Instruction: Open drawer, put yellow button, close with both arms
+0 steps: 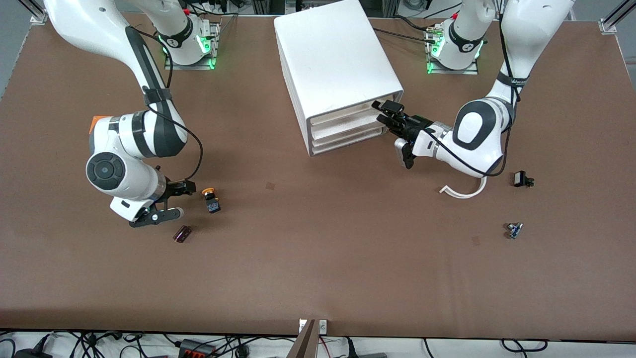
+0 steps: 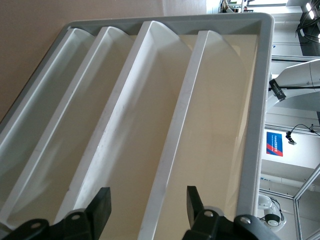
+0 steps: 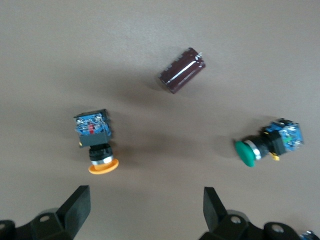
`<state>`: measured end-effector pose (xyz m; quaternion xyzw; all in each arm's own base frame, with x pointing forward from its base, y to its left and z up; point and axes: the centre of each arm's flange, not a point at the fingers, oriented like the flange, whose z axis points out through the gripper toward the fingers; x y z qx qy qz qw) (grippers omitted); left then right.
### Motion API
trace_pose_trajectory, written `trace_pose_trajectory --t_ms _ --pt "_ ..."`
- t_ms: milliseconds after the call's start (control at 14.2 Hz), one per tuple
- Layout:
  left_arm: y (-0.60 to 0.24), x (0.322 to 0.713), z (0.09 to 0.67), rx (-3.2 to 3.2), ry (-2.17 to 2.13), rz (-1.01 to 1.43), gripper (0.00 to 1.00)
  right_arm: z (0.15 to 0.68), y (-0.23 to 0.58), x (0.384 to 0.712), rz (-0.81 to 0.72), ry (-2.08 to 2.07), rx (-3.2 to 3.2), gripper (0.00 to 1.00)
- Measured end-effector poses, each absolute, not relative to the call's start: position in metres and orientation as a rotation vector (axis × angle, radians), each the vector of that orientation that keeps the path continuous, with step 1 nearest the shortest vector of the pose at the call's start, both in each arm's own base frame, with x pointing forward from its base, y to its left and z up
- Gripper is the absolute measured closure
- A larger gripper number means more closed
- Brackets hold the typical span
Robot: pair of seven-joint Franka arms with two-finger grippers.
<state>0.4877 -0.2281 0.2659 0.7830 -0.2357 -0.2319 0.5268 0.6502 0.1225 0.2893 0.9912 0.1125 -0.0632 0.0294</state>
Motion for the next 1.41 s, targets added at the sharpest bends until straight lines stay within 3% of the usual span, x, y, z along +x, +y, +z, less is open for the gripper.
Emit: trace_pose_trajectory --t_ms 281,562,633,1055,1406 --pt "-0.231 0.486 0.266 1.867 -0.569 -0.559 0.39 0.267 0.145 0.652 -0.152 0.374 3.076 0.0" --pt "-0.236 0.483 0.266 1.86 -0.581 -0.561 0.78 0.253 0.17 0.649 -0.126 0.368 3.073 0.0" --pt "-0.236 0.484 0.268 1.851 -0.596 -0.545 0.83 0.25 0.171 0.648 -0.129 0.365 3.072 0.0" --pt "-0.233 0.498 0.273 1.851 -0.62 -0.499 0.84 0.217 0.185 0.641 -0.184 0.4 3.054 0.0" --pt "-0.211 0.551 0.277 1.914 -0.673 -0.426 0.84 0.191 0.186 0.637 -0.216 0.403 3.043 0.0"
